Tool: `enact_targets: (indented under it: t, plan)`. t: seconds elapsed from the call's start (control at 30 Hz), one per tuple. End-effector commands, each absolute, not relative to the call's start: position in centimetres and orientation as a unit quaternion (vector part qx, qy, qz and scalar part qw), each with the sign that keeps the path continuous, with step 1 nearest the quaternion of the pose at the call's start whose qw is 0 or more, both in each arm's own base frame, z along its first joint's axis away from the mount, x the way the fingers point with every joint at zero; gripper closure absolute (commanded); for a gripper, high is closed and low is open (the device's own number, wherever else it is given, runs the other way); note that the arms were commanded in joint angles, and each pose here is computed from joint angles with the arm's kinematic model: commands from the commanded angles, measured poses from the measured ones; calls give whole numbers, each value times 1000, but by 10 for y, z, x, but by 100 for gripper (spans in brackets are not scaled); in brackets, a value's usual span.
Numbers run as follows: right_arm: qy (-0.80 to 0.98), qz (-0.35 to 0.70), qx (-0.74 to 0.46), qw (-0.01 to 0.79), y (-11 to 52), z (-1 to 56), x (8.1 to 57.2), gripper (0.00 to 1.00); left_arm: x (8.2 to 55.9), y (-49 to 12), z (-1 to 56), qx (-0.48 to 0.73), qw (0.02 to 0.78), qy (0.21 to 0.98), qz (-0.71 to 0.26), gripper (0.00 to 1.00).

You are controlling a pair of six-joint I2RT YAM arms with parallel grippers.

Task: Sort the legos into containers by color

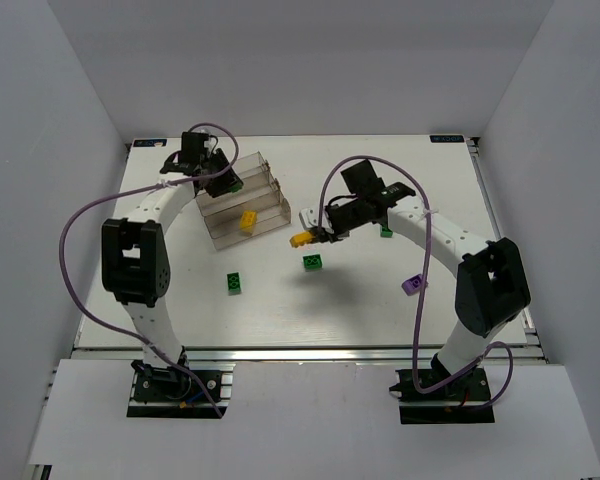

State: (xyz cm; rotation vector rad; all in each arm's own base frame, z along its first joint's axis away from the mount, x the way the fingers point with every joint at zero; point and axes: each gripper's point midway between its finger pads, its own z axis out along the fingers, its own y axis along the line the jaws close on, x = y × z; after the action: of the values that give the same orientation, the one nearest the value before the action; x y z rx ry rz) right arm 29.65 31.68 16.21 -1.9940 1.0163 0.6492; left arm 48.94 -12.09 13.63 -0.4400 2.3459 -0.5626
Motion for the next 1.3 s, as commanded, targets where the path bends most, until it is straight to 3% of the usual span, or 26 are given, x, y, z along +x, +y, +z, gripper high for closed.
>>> enact_targets:
  t: [0.0,0.03,0.1,0.13,0.23,0.4,0.6,0.77,0.87,1.0,1.1,1.23,1.27]
  plan:
    - [424,239,-765,421,324,176,312,100,500,-94,134,-173,347,912,-136,97]
    - [429,238,-763,421,325,175,313,100,502,-93,131,-171,343,914,-132,94]
    - [447,225,-751,430,325,176,324,100,508,-91,123,-174,334,918,-120,78]
    - [451,219,-747,436,327,178,328,100,508,-91,121,-174,331,920,-119,62]
    - [467,204,-730,455,337,182,343,100,510,-92,117,-174,326,922,-119,38]
    - [473,176,-710,491,358,180,369,100,508,-91,131,-171,333,919,-120,23]
    - [476,154,-706,501,385,164,401,99,492,-88,176,-164,355,912,-122,22]
    - [478,136,-695,519,415,167,440,98,428,-81,218,-164,386,897,-138,22]
    - [463,129,-703,524,424,166,445,93,377,-82,221,-160,387,894,-160,20]
    - [448,126,-720,515,430,149,442,81,316,-88,209,-166,365,895,-196,20]
    - [442,122,-728,510,428,140,441,66,277,-103,196,-156,340,896,-238,19]
    - [441,120,-728,511,429,137,442,35,246,-113,174,-150,308,900,-269,18]
    - [441,119,-726,514,429,139,444,33,239,-113,163,-147,294,906,-268,18]
